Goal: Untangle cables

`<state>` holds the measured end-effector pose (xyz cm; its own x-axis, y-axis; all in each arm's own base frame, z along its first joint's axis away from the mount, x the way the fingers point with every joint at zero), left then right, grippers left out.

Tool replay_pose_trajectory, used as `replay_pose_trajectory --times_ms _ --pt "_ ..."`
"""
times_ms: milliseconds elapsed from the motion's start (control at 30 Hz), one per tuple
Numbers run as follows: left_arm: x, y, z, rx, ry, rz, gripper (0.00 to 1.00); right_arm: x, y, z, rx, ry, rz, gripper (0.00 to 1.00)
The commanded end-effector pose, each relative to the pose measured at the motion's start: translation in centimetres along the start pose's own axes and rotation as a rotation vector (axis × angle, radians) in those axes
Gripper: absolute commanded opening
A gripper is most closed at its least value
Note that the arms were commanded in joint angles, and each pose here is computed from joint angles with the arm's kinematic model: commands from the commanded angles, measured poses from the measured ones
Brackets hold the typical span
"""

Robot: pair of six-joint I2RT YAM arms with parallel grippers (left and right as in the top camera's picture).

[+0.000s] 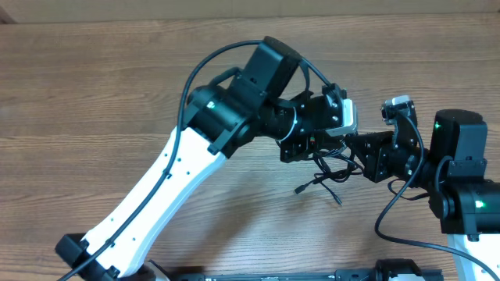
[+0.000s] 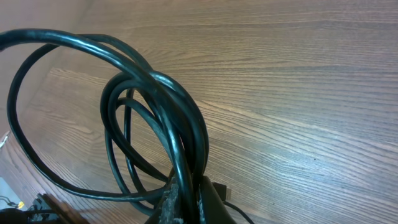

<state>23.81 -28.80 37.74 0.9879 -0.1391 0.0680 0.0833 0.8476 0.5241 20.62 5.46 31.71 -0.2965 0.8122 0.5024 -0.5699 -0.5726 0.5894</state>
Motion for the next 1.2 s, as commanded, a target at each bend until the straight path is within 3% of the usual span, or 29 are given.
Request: replay_pose_trajectory --times_ms 0,100,233,433,500,533,767,1167 --pt "0.4 -0.6 0.0 0.003 -0.02 -0.009 0.08 0.3 0.1 0.1 -0.009 -0.002 0.028 0.04" --pt "0.9 -0.7 -0.4 0.043 -0.021 0.038 0.07 0.6 0.1 0.1 -0.009 0.003 0.063 0.04" --pt "1.1 -0.6 -0.7 0.068 -0.009 0.065 0.2 1.2 0.4 0.3 -0.015 0.013 0.109 0.04" --pt "1.5 -0.6 -1.0 0.104 0.043 0.112 0.23 1.8 1.2 0.7 -0.051 0.04 0.108 0.04" --pt "1.6 -0.5 -1.1 0.113 0.066 0.125 0.3 1.8 1.3 0.8 -0.056 0.042 0.098 0.04" --pt "1.7 -0.5 -1.2 0.118 0.073 0.132 0.39 1.7 1.3 0.8 -0.056 0.042 0.094 0.04" --pt "2.2 -0.4 -1.6 0.164 0.127 0.201 0.33 1.5 1.3 0.8 -0.062 0.04 0.065 0.04" --pt "2.6 -0.2 -1.9 0.18 0.222 0.252 0.33 1.3 1.3 1.5 -0.099 0.061 0.037 0.04"
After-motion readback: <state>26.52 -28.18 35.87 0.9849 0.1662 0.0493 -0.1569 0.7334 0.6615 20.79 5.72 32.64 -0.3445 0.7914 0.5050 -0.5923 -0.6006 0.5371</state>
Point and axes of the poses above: each gripper's point midway between its finger pads, its own y axis back along the fingers, its own x axis along the line the jaws close on, z = x × y, the point moved 8 cm from there along y, back along the fingers, and after that the axes turned 8 degrees about -y, right-handed, at the moved point
